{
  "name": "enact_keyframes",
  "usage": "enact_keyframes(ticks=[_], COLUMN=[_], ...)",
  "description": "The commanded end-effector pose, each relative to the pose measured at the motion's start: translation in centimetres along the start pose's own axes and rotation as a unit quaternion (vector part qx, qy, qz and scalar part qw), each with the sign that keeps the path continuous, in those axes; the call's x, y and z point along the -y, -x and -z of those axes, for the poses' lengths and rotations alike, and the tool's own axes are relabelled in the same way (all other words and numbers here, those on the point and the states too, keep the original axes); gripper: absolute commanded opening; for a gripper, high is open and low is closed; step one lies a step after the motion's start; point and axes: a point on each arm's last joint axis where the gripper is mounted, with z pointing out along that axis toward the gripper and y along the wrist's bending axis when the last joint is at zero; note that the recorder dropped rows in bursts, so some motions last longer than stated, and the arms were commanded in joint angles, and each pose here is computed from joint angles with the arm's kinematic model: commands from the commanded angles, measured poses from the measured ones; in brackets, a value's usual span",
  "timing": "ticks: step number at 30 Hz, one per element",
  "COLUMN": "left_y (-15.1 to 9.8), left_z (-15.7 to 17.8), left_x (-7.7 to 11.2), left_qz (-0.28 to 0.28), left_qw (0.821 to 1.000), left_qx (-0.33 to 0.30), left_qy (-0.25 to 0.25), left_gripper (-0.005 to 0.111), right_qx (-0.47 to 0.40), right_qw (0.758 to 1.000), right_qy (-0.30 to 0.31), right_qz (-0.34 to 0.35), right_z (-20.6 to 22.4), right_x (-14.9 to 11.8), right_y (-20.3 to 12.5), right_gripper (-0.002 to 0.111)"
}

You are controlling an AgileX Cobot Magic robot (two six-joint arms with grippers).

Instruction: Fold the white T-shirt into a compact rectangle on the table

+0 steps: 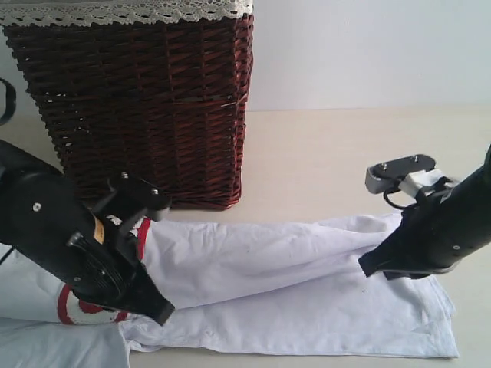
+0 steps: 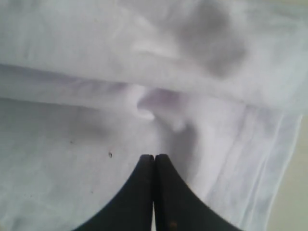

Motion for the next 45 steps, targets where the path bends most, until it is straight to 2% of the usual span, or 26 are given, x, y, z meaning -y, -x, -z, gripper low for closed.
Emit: enact_keyframes(ticks=[1,5,8,10,14,19,23,25,26,28,30,32,35,40,43,45], left_y=[-0.1,-0.4,-0.4,-0.3,-0.6,-1.1,-1.4,-1.4,-1.5,-1.6,-1.7,-1.7,-2.6,-2.9,-2.9,-2.8], left_z=[0.2,0.2,0.2,0.2,0.2,1.2,4.1,6.0,7.1,8.1,8.3,7.4,5.1,2.4,1.1,0.0], left_x=[-2.5,-2.4,-2.3,-2.3,-1.8,-0.5,-0.3,-0.2,-0.2,-0.1,-0.1,-0.2,0.4,2.0,2.6,2.5], left_qz=[0.071,0.07,0.07,0.071,0.066,0.036,0.028,0.025,0.024,0.023,0.022,0.022,0.012,-0.02,-0.032,-0.028], left_qw=[0.997,0.997,0.997,0.997,0.997,0.998,0.999,1.0,0.999,0.998,0.998,0.999,0.999,0.992,0.991,0.991], left_qx=[-0.006,-0.021,-0.019,-0.017,-0.032,-0.054,-0.028,0.007,0.03,0.048,0.051,0.035,-0.019,-0.071,-0.084,-0.088], left_qy=[0.01,0.009,0.008,0.008,-0.003,-0.013,-0.015,-0.015,-0.016,-0.017,-0.017,-0.015,-0.045,-0.105,-0.103,-0.098], left_gripper=[0.0,0.0,0.0,0.0,0.0,0.0,0.0,0.0,0.0,0.0,0.0,0.0,0.0,0.0,0.0,0.0], right_qx=[-0.053,-0.101,-0.168,-0.237,-0.298,-0.332,-0.341,-0.375,-0.407,-0.424,-0.395,-0.351,-0.306,-0.271,-0.287,-0.264], right_qw=[0.999,0.994,0.985,0.97,0.951,0.937,0.921,0.896,0.869,0.858,0.879,0.911,0.928,0.938,0.929,0.936], right_qy=[0.001,0.001,0.02,0.025,-0.023,-0.06,-0.154,-0.21,-0.26,-0.27,-0.244,-0.196,-0.19,-0.197,-0.223,-0.225], right_qz=[-0.012,-0.027,-0.04,-0.05,-0.074,-0.094,-0.108,-0.112,-0.108,-0.102,-0.105,-0.096,-0.094,-0.089,-0.071,-0.066], right_z=[-2.9,-5.3,-6.1,-5.7,-5.3,-5.0,-4.5,-3.7,-2.7,-2.3,-2.2,-1.8,-0.9,0.8,2.1,2.9], right_x=[0.5,0.8,0.6,0.5,1.1,1.5,2.9,3.7,4.4,4.5,4.1,3.4,3.2,3.2,3.5,3.4], right_y=[-0.9,-2.0,-3.2,-4.4,-6.0,-7.3,-7.6,-8.1,-8.2,-8.1,-7.5,-6.5,-5.7,-4.7,-4.9,-4.6], right_gripper=[0.0,0.0,0.0,0.0,0.0,0.0,0.0,0.0,0.0,0.0,0.0,0.0,0.0,0.0,0.0,0.0])
